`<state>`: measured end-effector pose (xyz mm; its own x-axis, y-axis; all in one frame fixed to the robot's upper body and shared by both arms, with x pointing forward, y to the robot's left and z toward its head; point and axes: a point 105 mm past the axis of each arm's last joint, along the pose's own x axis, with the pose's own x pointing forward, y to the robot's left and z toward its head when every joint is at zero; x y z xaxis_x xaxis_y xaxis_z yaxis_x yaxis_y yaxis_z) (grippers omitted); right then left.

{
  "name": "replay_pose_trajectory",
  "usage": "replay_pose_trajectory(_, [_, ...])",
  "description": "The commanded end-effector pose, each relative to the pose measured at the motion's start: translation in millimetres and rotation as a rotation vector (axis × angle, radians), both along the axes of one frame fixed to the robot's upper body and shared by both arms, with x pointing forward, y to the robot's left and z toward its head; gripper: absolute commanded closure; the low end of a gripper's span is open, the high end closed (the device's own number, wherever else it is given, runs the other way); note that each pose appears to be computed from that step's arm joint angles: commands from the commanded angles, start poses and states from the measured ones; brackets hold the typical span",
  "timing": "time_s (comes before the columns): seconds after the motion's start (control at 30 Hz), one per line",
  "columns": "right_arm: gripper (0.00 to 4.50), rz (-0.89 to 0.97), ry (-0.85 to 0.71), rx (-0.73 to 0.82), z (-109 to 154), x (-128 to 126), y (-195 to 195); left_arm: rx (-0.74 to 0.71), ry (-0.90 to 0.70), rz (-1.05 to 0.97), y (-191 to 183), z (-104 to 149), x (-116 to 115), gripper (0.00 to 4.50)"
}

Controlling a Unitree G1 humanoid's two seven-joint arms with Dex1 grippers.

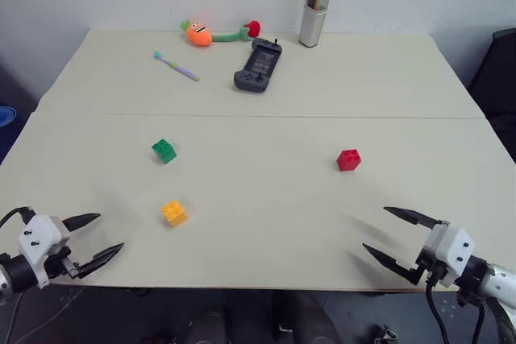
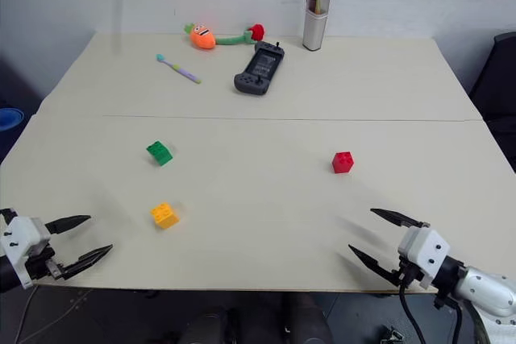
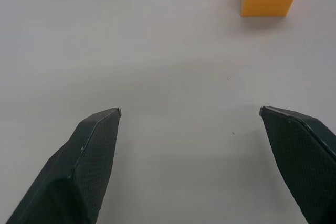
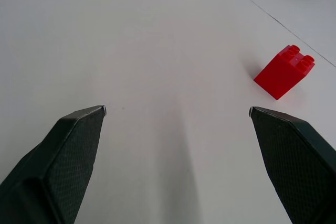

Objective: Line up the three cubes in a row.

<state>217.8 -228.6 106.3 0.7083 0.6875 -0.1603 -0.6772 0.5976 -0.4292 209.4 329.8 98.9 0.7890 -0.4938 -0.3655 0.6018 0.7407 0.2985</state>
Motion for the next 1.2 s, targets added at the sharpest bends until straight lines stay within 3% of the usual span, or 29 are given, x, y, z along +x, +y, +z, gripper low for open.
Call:
replay_pose_trajectory(0.03, [0.0, -0.045, -0.042, 0.043, 10, 3, -2, -0.006, -0.045, -0.004, 0, 11, 6, 0.04])
replay_pose_trajectory(0.17, [0.0, -0.238, -0.056, 0.144, 21, -5, -29, -0.341, 0.058, -0.153, -39, 46, 5, 0.04])
replay_pose_trajectory(0.27, [0.0, -0.365, -0.051, 0.165, 18, -17, -47, -0.283, 0.063, -0.278, -64, 55, 8, 0.04])
replay_pose_trajectory(0.37, [0.0, -0.532, -0.047, 0.148, 0, -33, -65, -0.211, -0.011, -0.394, -92, 62, 17, 0.04])
replay_pose_trajectory(0.47, [0.0, -0.62, -0.047, 0.181, -12, -32, -66, -0.146, -0.08, -0.464, -111, 64, 25, 0.04])
replay_pose_trajectory(0.63, [0.0, -0.569, -0.058, 0.314, 0, 3, -29, -0.144, -0.1, -0.496, -119, 61, 35, 0.04])
replay_pose_trajectory(0.77, [0.0, -0.526, -0.037, 0.431, 23, 40, 3, -0.153, -0.124, -0.509, -123, 66, 40, 0.04])
replay_pose_trajectory(0.87, [0.0, -0.494, -0.022, 0.433, 35, 63, 20, -0.166, -0.14, -0.519, -128, 70, 43, 0.04])
replay_pose_trajectory(1.07, [0.0, -0.58, -0.025, 0.435, 35, 115, 26, -0.166, -0.139, -0.539, -136, 67, 43, 0.04])
replay_pose_trajectory(1.2, [0.0, -0.602, -0.003, 0.446, 32, 132, 27, -0.168, -0.146, -0.535, -138, 67, 43, 0.04])
